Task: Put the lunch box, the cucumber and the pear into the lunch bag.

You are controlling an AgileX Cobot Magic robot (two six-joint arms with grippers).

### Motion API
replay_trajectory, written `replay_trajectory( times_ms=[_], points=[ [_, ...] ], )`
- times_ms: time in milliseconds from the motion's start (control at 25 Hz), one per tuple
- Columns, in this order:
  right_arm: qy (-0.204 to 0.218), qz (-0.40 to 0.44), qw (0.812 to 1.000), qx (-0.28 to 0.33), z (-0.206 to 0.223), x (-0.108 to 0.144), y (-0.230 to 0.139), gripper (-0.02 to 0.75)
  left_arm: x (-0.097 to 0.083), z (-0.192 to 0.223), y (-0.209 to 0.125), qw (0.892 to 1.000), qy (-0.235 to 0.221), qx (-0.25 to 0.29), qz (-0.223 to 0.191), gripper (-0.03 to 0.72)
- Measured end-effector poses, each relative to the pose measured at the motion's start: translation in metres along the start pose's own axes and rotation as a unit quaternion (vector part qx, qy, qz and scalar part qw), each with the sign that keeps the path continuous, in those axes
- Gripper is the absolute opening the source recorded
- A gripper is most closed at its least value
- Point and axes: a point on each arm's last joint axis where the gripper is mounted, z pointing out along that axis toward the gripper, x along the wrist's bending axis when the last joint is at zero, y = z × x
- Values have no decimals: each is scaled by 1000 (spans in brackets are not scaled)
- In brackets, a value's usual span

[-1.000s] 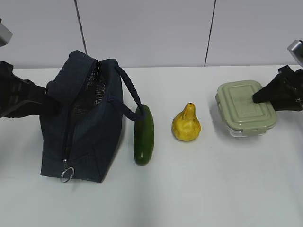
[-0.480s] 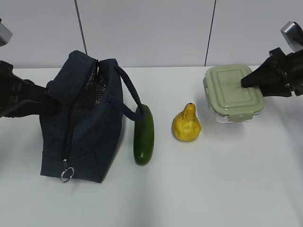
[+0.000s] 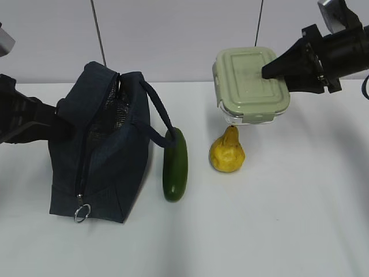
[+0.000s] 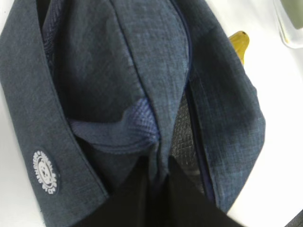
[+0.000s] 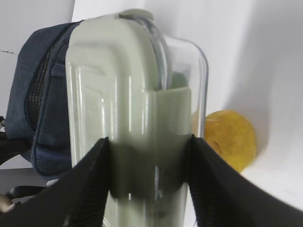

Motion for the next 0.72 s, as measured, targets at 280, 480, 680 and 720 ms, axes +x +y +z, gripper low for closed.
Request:
replay_trajectory(
  times_ms=[280, 480, 680, 720],
  points=[
    [36, -27, 999, 6, 15, 36, -1, 372, -1, 0, 1, 1000, -4, -3, -6, 1],
    [73, -32, 997, 11, 33, 59, -3, 372, -3, 0, 1, 1000, -12, -8, -6, 1],
    [92, -62, 994, 7, 39, 81, 5, 372, -4, 0, 3, 1000, -21, -15, -15, 1],
    [95, -69, 993, 5, 39, 86, 7, 372, -5, 1, 3, 1000, -22, -16, -14, 1]
  ],
)
